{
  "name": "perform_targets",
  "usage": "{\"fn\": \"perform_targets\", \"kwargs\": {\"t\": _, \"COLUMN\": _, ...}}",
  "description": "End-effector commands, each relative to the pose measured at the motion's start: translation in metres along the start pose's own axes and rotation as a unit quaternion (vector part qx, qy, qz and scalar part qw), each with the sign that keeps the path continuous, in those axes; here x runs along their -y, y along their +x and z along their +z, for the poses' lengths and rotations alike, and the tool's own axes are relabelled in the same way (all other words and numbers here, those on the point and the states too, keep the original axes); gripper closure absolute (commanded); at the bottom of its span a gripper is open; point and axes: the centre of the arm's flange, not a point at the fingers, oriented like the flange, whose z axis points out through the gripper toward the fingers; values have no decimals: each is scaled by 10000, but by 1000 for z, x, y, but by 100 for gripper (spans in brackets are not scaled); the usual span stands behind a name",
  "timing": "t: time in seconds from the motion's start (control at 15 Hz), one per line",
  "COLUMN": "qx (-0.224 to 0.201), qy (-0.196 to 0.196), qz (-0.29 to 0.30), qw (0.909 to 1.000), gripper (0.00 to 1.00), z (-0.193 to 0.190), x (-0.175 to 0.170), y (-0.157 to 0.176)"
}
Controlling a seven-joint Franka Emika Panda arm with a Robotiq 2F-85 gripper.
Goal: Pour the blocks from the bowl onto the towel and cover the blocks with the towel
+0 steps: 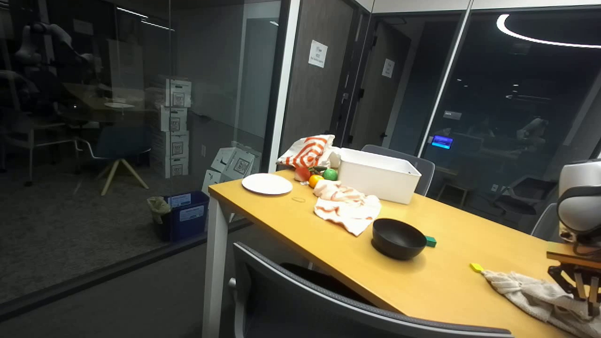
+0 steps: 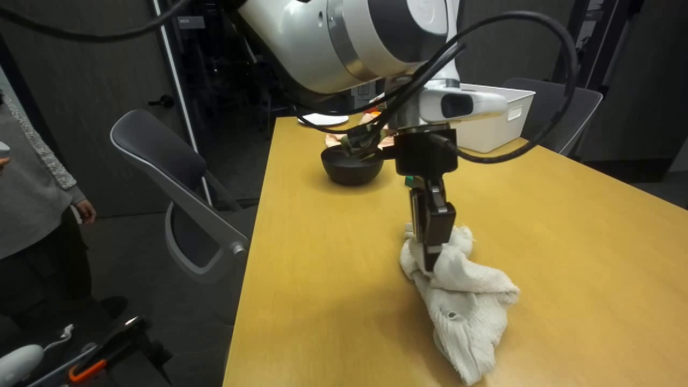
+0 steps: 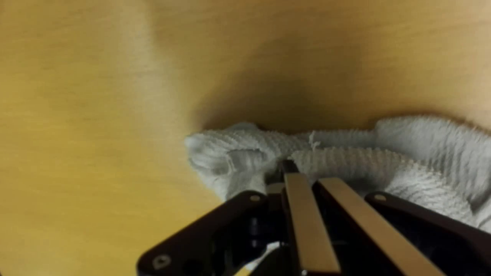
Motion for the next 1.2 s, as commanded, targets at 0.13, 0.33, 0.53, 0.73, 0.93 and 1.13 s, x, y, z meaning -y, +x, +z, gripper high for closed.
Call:
{"fn": "perform_targets", "kwargs": {"t": 0.13, "qx": 1110, "qy": 399, "qz": -755, "qw": 9901, "gripper": 99, "z": 33, "x": 32, "y": 24}}
{"fn": "perform_targets", "kwargs": {"t": 0.33, "qx": 1292, "qy": 453, "qz": -827, "qw": 9871, "gripper": 64, "z": 37, "x": 32, "y": 27}}
{"fn": "perform_targets", "kwargs": {"t": 0.53, "qx": 1754, "qy": 463, "qz": -951, "qw": 9788, "gripper": 42, "z": 21, "x": 24, "y": 17}}
{"fn": "perform_targets", "kwargs": {"t": 0.73, "qx": 2402, "qy": 734, "qz": -1342, "qw": 9586, "gripper": 19, "z": -12, "x": 7, "y": -5}}
{"fn": "perform_targets", "kwargs": {"t": 0.93, "qx": 2457, "qy": 1188, "qz": -1499, "qw": 9503, "gripper": 0, "z": -52, "x": -13, "y": -21}}
{"fn": "perform_targets", "kwargs": {"t": 1.13, "qx": 1663, "qy": 1611, "qz": -1417, "qw": 9624, "gripper": 0, "z": -90, "x": -30, "y": -20}}
